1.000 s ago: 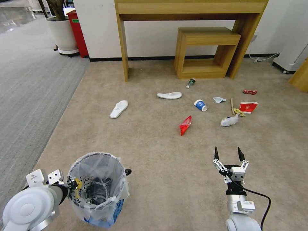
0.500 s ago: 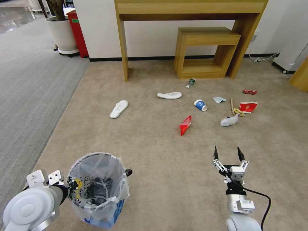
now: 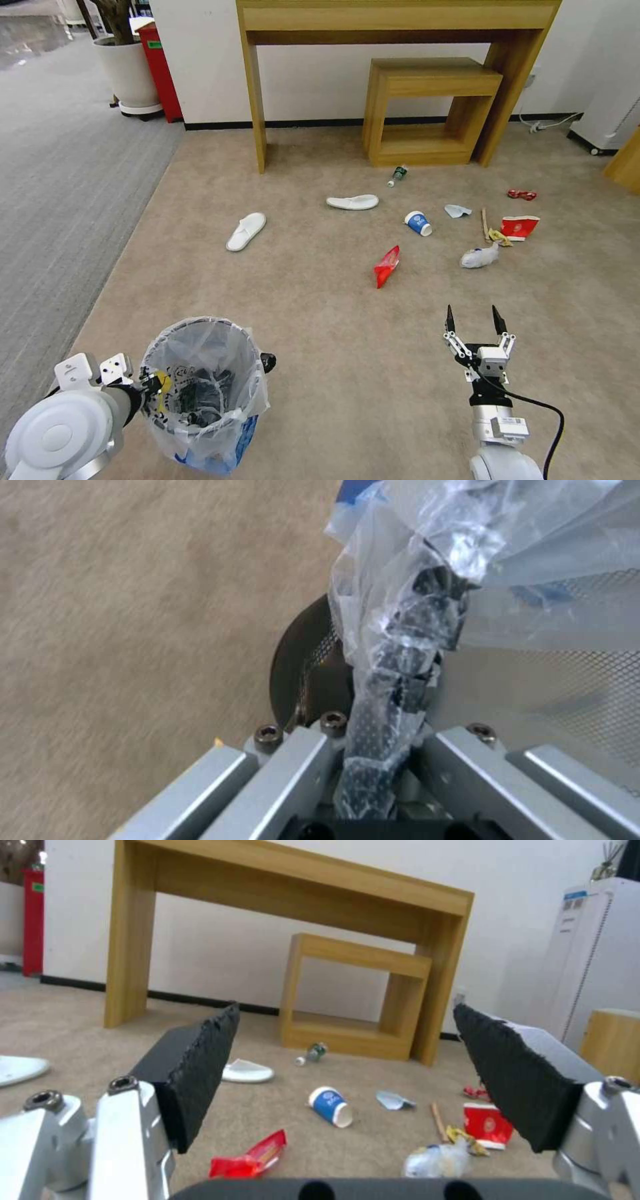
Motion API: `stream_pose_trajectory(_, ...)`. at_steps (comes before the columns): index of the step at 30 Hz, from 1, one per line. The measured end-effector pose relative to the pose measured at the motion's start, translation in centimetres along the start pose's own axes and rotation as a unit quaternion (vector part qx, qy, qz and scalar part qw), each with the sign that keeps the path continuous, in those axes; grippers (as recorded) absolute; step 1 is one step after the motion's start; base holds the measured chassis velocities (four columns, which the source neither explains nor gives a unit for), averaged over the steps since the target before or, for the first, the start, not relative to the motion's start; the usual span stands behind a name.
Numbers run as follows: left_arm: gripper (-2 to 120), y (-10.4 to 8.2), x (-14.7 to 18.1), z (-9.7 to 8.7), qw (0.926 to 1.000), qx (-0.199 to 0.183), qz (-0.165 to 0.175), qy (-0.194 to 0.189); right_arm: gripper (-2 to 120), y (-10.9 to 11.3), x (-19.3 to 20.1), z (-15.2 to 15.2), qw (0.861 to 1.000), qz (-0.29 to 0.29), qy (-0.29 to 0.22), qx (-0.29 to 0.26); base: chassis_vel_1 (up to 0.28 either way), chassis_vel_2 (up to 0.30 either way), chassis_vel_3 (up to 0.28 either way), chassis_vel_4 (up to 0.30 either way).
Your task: Pick up the trash bin and place the garbage on the floor into it.
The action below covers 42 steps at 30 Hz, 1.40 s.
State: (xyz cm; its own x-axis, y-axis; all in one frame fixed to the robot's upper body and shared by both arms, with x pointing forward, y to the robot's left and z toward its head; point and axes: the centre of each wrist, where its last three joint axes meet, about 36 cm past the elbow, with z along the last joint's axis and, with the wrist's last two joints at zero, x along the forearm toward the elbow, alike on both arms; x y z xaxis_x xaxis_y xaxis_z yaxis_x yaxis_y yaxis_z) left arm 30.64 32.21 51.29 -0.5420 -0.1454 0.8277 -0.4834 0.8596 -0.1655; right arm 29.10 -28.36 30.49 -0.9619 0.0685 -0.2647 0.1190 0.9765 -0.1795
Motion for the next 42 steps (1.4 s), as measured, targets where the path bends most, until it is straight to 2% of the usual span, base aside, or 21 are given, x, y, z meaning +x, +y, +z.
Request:
stream_pose_trajectory(10, 0, -0.01, -0.04, 0.05, 1.0, 0.0, 0.0, 0.0, 83, 0.14, 0.05, 0.05, 1.0, 0.0, -0.001, -0.001, -0.146, 0.157, 0.144, -0.151)
stream_pose_trajectory(42, 0, 0.05, -0.08, 0.03, 1.0, 0.001, -0.001, -0.002, 83, 0.23, 0.2, 0.34, 1.0, 0.0, -0.002, -0.003, -0.081, 0.083, 0.083, -0.082)
